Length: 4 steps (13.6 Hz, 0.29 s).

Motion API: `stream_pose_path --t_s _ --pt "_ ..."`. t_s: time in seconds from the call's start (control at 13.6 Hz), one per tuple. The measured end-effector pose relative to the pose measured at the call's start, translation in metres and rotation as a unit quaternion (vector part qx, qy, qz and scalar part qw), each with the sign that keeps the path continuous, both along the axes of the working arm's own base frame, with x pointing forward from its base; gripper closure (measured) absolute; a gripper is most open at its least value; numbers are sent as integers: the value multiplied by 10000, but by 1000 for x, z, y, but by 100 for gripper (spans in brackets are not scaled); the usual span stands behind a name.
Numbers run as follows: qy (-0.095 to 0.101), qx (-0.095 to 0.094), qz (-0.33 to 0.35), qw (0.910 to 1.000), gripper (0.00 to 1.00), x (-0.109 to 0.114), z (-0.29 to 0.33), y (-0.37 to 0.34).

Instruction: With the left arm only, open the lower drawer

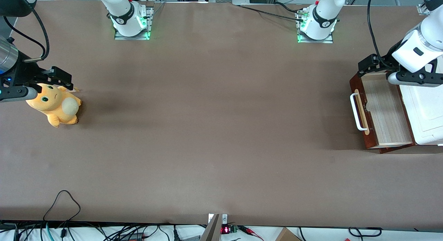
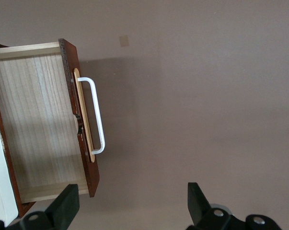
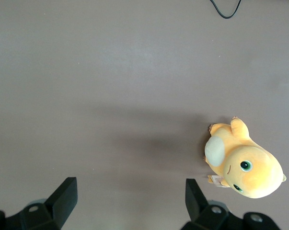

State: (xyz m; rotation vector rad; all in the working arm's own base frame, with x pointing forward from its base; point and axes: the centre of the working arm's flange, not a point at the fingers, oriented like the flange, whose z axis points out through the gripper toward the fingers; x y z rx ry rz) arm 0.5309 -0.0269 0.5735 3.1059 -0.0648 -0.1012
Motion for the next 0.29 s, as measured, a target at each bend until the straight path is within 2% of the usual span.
stream_pose_path --t_s 0.29 --pt "2 -2 39 10000 0 0 0 4"
